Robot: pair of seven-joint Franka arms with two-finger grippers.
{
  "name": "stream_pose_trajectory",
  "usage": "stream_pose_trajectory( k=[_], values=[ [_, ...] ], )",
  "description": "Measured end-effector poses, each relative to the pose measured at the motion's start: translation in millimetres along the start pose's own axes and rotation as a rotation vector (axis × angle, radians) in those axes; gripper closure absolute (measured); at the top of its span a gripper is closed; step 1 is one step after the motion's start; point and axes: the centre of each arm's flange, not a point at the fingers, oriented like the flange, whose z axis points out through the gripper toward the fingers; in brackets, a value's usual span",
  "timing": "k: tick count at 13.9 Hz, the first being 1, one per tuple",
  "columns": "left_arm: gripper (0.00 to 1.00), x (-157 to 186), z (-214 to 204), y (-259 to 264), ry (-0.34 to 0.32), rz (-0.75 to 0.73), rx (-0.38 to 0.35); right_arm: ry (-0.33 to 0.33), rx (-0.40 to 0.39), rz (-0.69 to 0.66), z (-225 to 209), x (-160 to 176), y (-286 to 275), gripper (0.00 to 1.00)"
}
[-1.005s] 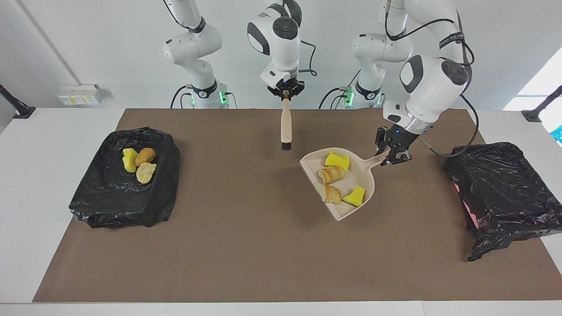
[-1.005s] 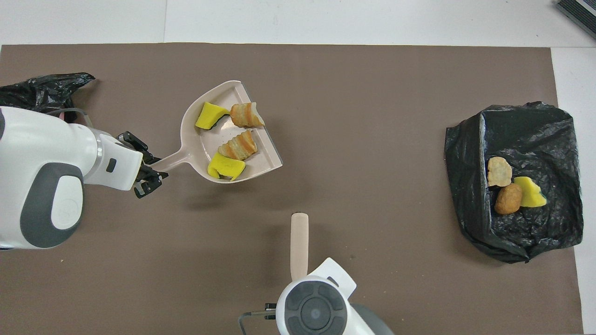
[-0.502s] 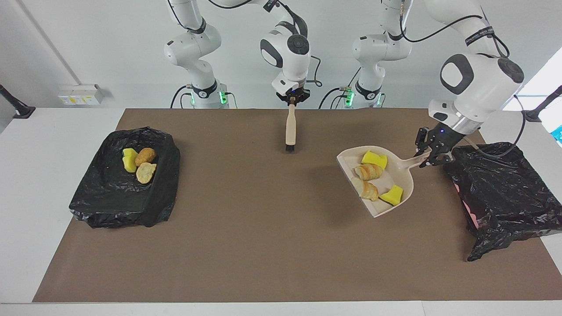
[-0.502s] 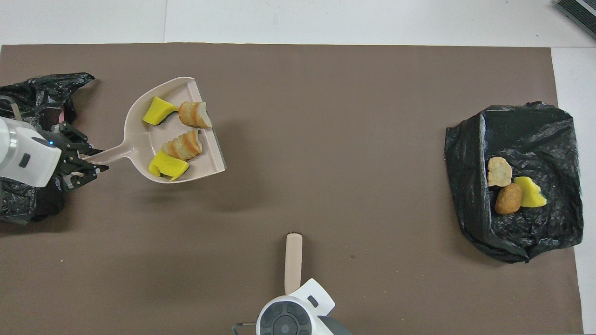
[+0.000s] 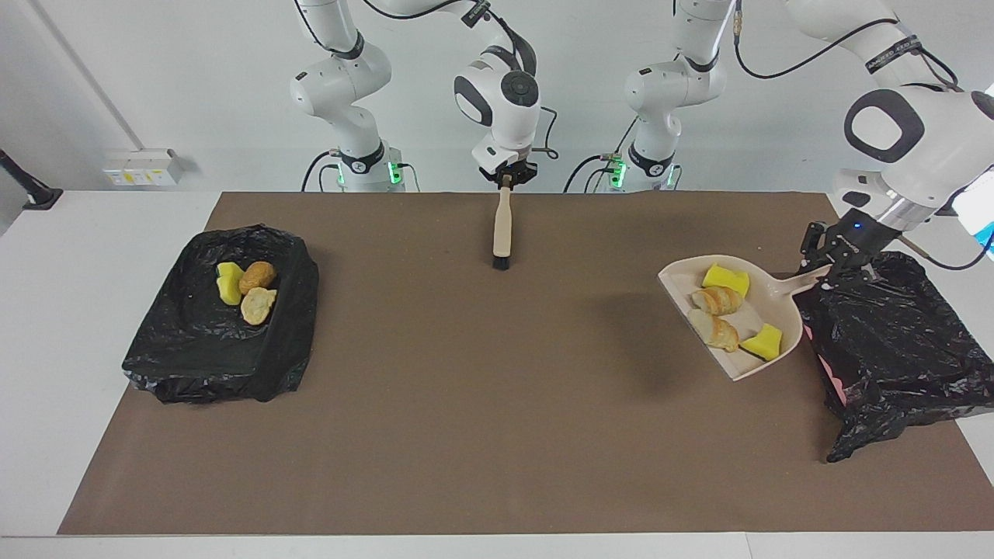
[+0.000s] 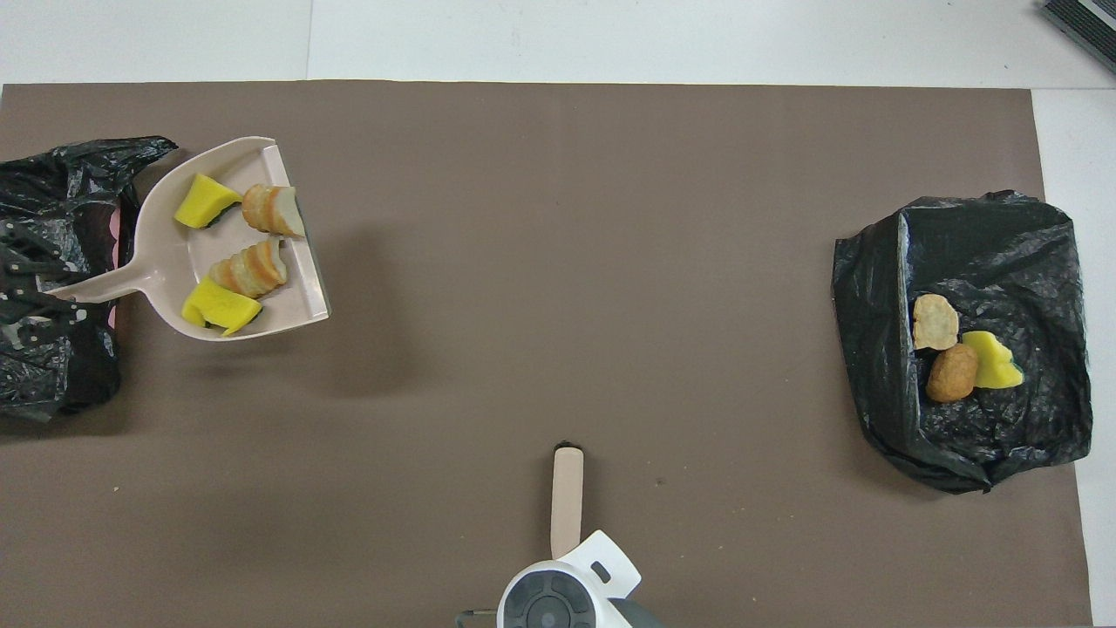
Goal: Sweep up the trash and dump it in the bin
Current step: 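Tip the dustpan into the black bag with the left gripper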
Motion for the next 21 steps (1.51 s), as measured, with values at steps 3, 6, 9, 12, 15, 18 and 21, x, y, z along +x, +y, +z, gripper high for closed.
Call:
stream_pose_trajectory(
  k=[3,6,9,12,15,18,21],
  values=[
    [0.67,-33.8,-20.1,-20.1,-0.071,-0.017,-0.010,0.002,-0.002,-0.048,0.3,-0.3,0.9,0.73],
    [0.67,-78.5,-36.9,-34.8,-0.103,-0.044,0.005,0.002,-0.004,-0.060,1.0,0.3,1.9,0.73],
    [0.67,-111.6,-54.1,-46.4,-0.150,-0.037,0.028,0.001,-0.004,-0.058,1.0,1.1,2.4,0.73],
    [0.67,-131.7,-66.6,-54.7,-0.246,-0.019,0.042,0.008,0.005,-0.059,-2.5,3.3,1.5,0.51],
    [0.67,-153.5,-81.9,-63.1,-0.359,-0.016,0.078,0.042,0.037,-0.052,-21.0,19.5,2.3,0.19],
    [0.67,-161.6,-91.0,-72.3,-0.502,0.027,0.115,0.114,0.072,-0.020,-58.2,55.1,13.1,0.00],
    [0.67,-150.5,-92.2,-79.4,-0.625,0.094,0.113,0.194,0.114,0.003,-103.9,99.0,36.4,0.00]
  ],
)
